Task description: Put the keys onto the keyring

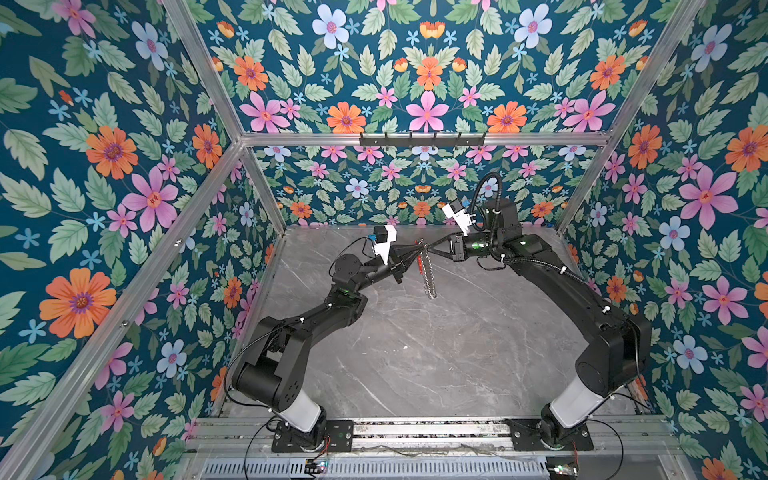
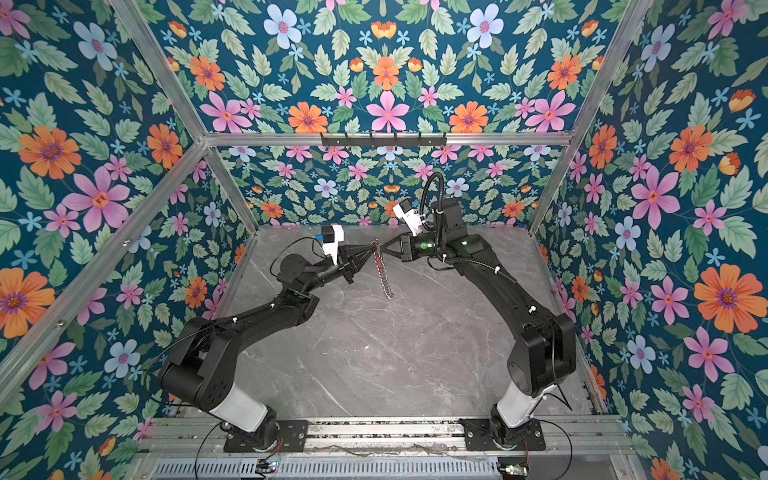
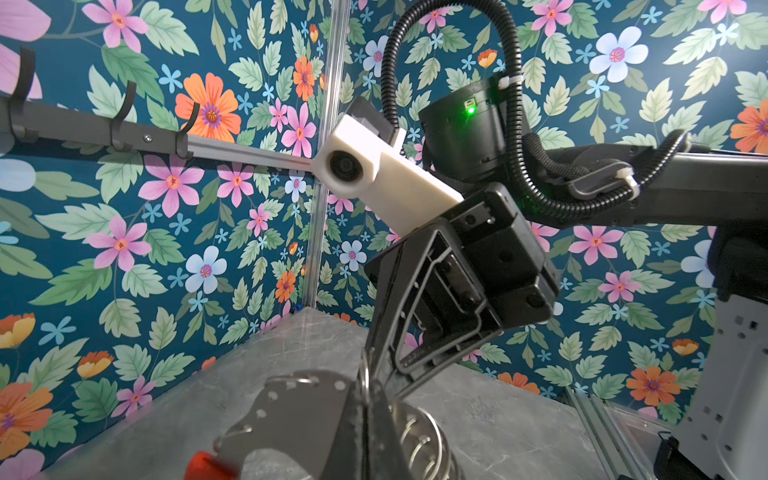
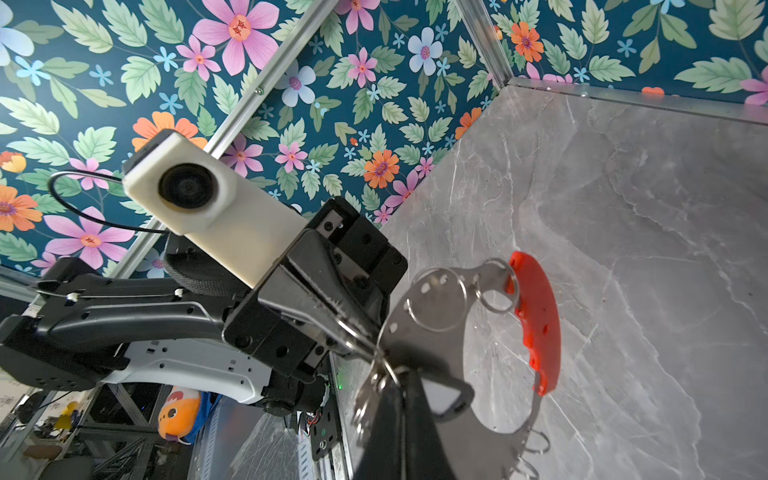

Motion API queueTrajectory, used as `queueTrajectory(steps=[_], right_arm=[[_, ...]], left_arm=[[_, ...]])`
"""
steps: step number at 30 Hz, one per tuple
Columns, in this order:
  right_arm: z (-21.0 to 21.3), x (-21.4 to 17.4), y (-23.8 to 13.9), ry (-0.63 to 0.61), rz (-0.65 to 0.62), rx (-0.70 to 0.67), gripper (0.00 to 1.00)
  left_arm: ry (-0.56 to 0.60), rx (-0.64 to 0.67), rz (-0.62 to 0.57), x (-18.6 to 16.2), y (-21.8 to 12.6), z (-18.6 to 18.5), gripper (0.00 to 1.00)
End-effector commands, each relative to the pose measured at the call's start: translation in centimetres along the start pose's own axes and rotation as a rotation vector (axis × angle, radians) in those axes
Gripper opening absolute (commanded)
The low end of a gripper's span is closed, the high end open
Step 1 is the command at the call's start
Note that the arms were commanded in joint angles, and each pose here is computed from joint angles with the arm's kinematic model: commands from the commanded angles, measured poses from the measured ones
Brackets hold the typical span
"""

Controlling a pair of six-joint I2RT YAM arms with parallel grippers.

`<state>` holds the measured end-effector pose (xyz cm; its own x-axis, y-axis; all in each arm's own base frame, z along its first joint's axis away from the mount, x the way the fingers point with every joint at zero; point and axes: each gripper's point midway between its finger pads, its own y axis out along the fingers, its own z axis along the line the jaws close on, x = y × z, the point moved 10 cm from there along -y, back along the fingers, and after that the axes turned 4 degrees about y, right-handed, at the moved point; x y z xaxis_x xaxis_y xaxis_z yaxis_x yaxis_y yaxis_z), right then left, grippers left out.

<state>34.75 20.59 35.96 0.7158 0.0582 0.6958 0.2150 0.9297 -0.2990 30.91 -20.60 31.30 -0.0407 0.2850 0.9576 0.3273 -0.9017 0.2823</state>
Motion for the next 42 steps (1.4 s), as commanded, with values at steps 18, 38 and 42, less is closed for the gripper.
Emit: queueTrajectory(steps=[18, 38, 42], right_arm=[[3.3, 0.9, -5.4, -0.155, -0.174, -0.126, 0.33], [4.6, 2.0, -2.4, -0.221, -0.152, 0.138, 0.23], [4.6, 2.1, -2.2, -0.221, -0.153, 0.143, 0.22]], left_arm=[[0.028, -0.139, -0.176, 1.7, 0.5, -0.5, 0.00], [-0.168, -0.217, -0.222, 2.6, 1.2, 0.3, 0.00], [-0.217, -0.225, -0.224, 2.7, 1.5, 0.6, 0.00]])
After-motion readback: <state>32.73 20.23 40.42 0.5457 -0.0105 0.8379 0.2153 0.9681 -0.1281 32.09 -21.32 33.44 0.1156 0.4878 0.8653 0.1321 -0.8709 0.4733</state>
